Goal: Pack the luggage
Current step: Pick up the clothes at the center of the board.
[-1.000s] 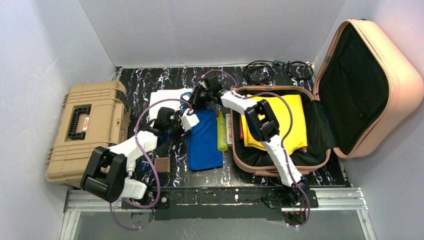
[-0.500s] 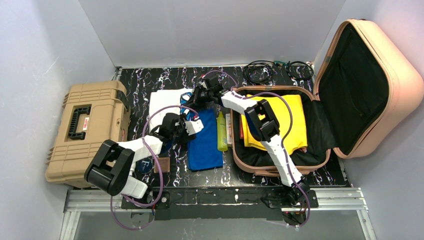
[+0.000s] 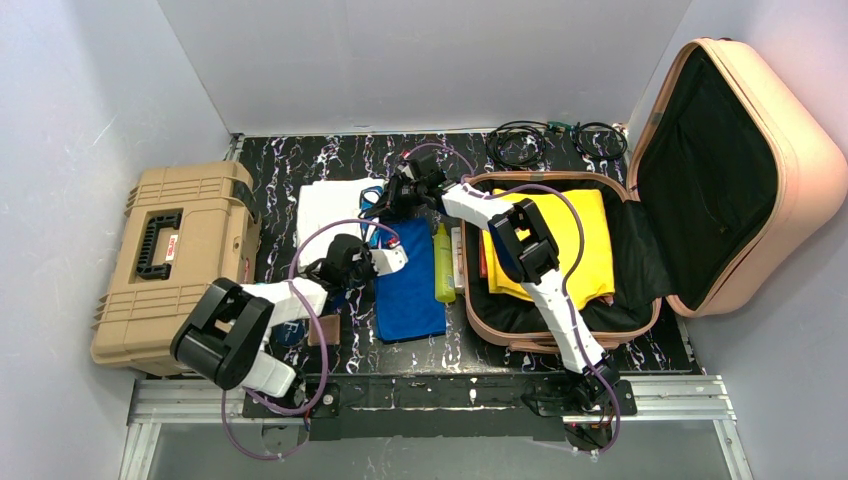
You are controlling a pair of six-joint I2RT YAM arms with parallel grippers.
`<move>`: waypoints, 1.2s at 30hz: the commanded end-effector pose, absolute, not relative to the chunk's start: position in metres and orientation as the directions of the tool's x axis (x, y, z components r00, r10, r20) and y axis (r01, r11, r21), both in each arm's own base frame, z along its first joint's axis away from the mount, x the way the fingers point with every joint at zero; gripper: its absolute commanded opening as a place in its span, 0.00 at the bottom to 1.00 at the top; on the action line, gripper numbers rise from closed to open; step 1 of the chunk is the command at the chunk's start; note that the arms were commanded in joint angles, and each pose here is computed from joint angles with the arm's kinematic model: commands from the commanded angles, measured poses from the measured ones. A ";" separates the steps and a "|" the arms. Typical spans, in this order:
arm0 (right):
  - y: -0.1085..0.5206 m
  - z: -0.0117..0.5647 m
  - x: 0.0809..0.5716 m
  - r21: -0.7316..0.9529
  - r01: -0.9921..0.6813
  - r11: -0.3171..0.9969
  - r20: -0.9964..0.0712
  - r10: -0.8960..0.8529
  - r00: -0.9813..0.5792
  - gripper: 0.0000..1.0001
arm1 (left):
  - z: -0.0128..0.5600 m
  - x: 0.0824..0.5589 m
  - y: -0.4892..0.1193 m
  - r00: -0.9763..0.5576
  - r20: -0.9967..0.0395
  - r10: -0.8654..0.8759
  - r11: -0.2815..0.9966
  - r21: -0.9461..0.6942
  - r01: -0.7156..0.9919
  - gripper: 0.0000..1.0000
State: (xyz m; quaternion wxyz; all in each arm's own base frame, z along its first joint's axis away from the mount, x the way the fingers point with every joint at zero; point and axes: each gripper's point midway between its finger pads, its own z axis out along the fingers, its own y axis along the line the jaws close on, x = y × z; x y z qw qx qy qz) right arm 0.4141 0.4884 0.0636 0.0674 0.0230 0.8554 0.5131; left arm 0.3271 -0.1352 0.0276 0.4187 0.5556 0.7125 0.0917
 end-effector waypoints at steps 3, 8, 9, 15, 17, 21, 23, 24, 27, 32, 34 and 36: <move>0.489 0.072 0.416 0.897 -0.046 0.439 -0.102 0.105 -0.989 0.16 | 0.047 0.321 -0.139 -0.050 -0.577 0.816 0.447 0.572 0.688 0.00; 0.493 0.067 0.411 0.897 -0.041 0.441 -0.091 0.093 -0.991 0.38 | 0.061 0.326 -0.140 -0.073 -0.638 0.766 0.515 0.543 0.663 0.00; 0.494 0.066 0.409 0.897 -0.039 0.441 -0.087 0.089 -0.992 0.41 | 0.064 0.329 -0.140 -0.076 -0.649 0.757 0.528 0.539 0.657 0.00; 0.501 0.059 0.400 0.904 -0.041 0.427 -0.076 0.066 -0.995 0.52 | 0.070 0.333 -0.136 -0.081 -0.659 0.748 0.545 0.541 0.641 0.00; 0.502 0.053 0.395 0.901 -0.032 0.433 -0.063 0.057 -0.996 0.53 | 0.071 0.334 -0.135 -0.083 -0.660 0.747 0.549 0.541 0.638 0.00; 0.506 0.044 0.387 0.901 -0.020 0.433 -0.044 0.045 -0.998 0.54 | 0.073 0.335 -0.133 -0.083 -0.664 0.743 0.555 0.542 0.631 0.00; 0.511 0.042 0.384 0.903 -0.027 0.429 -0.047 0.037 -0.998 0.55 | 0.074 0.334 -0.132 -0.084 -0.666 0.741 0.558 0.542 0.628 0.00; 0.514 0.042 0.382 0.904 -0.030 0.427 -0.048 0.032 -0.998 0.55 | 0.075 0.332 -0.136 -0.070 -0.677 0.733 0.552 0.531 0.643 0.00; 0.521 0.040 0.378 0.910 -0.037 0.414 -0.050 0.020 -0.999 0.56 | 0.077 0.330 -0.139 -0.058 -0.688 0.723 0.552 0.524 0.649 0.00; 0.531 0.043 0.378 0.931 -0.036 0.363 -0.045 0.018 -0.999 0.57 | 0.075 0.326 -0.141 -0.051 -0.694 0.719 0.544 0.516 0.662 0.00; 0.533 0.045 0.377 0.938 -0.035 0.346 -0.043 0.016 -0.999 0.57 | 0.073 0.324 -0.141 -0.050 -0.692 0.720 0.539 0.513 0.668 0.00; 0.536 0.047 0.376 0.942 -0.037 0.333 -0.043 0.010 -0.999 0.56 | 0.070 0.322 -0.140 -0.052 -0.687 0.724 0.534 0.512 0.673 0.00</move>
